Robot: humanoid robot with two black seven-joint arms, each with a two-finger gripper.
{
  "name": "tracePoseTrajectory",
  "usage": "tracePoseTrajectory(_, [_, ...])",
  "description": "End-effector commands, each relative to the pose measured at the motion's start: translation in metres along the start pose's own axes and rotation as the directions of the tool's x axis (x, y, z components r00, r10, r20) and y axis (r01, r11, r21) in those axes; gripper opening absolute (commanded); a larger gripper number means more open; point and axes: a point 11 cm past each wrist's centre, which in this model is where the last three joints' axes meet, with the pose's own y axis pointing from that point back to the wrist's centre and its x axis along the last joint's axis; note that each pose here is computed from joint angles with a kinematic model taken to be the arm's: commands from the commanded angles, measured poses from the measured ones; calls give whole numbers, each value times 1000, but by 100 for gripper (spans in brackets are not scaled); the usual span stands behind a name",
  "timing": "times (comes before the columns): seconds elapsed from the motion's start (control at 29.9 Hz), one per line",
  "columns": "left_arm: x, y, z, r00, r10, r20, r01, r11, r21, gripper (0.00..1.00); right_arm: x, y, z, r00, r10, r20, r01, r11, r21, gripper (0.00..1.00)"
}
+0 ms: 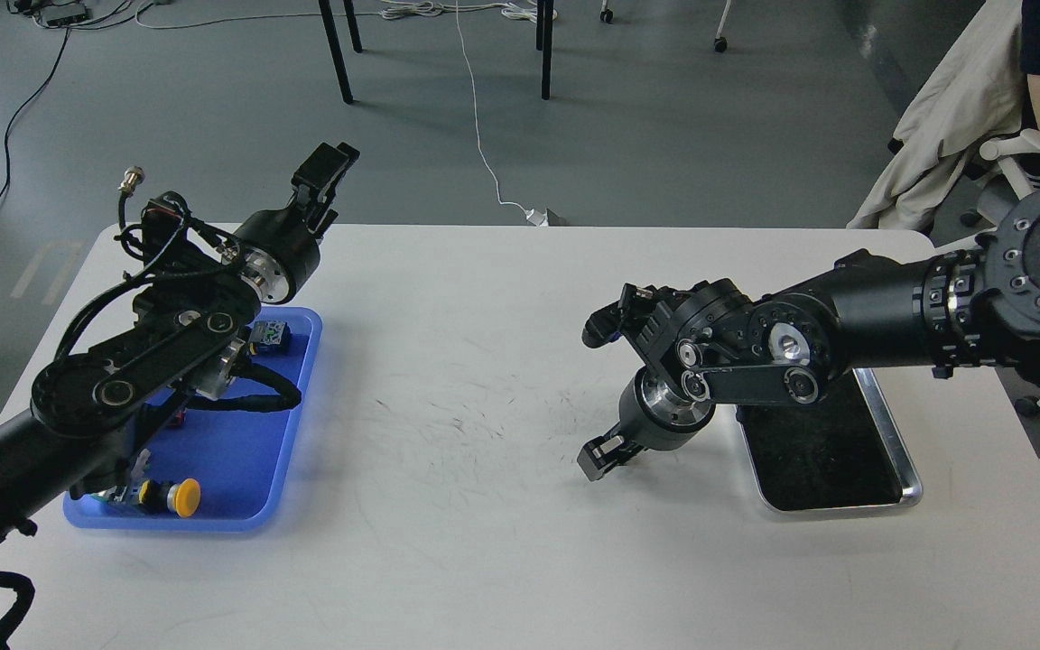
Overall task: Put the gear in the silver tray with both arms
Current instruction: 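Lower the right gripper onto the gear and grasp it, then move the gear into the silver tray and open the right gripper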
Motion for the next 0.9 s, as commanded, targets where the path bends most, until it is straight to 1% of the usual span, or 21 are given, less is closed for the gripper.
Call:
tracePoseTrajectory(0.0, [1, 0, 0, 1000, 3, 2, -3, 1000, 0, 98, 1, -4, -1, 1000, 2, -18, -2, 1000, -10, 59])
tracePoseTrajectory(0.03, [1, 0, 0, 1000, 2, 2, -2, 1000, 0, 98, 1, -4, 0, 1000, 3, -16, -3, 1000, -11, 58])
tracePoseTrajectory(0.1, [1, 0, 0, 1000, 2, 2, -2, 1000, 0, 98, 1, -4, 1, 1000, 4, -15, -4, 1000, -12, 53])
tracePoseTrajectory(0.2, [2, 0, 0, 1000, 4, 0, -4, 1000, -2, 98, 2, -4, 1, 1000, 5, -16, -5, 1000, -15, 51])
tracePoseTrajectory(0.37, [3, 0, 1, 1000, 6, -1, -6, 1000, -3, 98, 2, -4, 3, 1000, 4, -17, -4, 1000, -22, 40])
tracePoseTrajectory(0.4, [3, 0, 1, 1000, 6, -1, -6, 1000, -3, 98, 1, -4, 3, 1000, 3, -18, -4, 1000, -24, 34])
tracePoseTrajectory(0.47, [3, 0, 1, 1000, 6, -1, -6, 1000, -3, 98, 2, -3, 3, 1000, 5, -18, -5, 1000, -25, 10])
tracePoseTrajectory(0.5, [3, 0, 1, 1000, 7, -1, -7, 1000, -3, 98, 2, -3, 4, 1000, 4, -19, -4, 1000, -26, 4])
tracePoseTrajectory(0.53, [3, 0, 2, 1000, 6, -1, -6, 1000, -5, 98, 2, -3, 4, 1000, 4, -19, -4, 1000, -26, 2])
tracePoseTrajectory(0.7, [4, 0, 2, 1000, 7, 0, -7, 1000, -4, 98, 10, 5, 4, 1000, 28, 1, -28, 999, -16, 2])
tracePoseTrajectory(0.8, [4, -1, 5, 1000, 7, 1, -7, 1000, -9, 98, 28, 36, 25, 992, 111, 62, -110, 994, -20, 2])
tracePoseTrajectory(0.87, [4, -2, 8, 1000, 8, 2, -8, 1000, -15, 98, 34, 65, 56, 970, 185, 158, -185, 983, -17, 2])
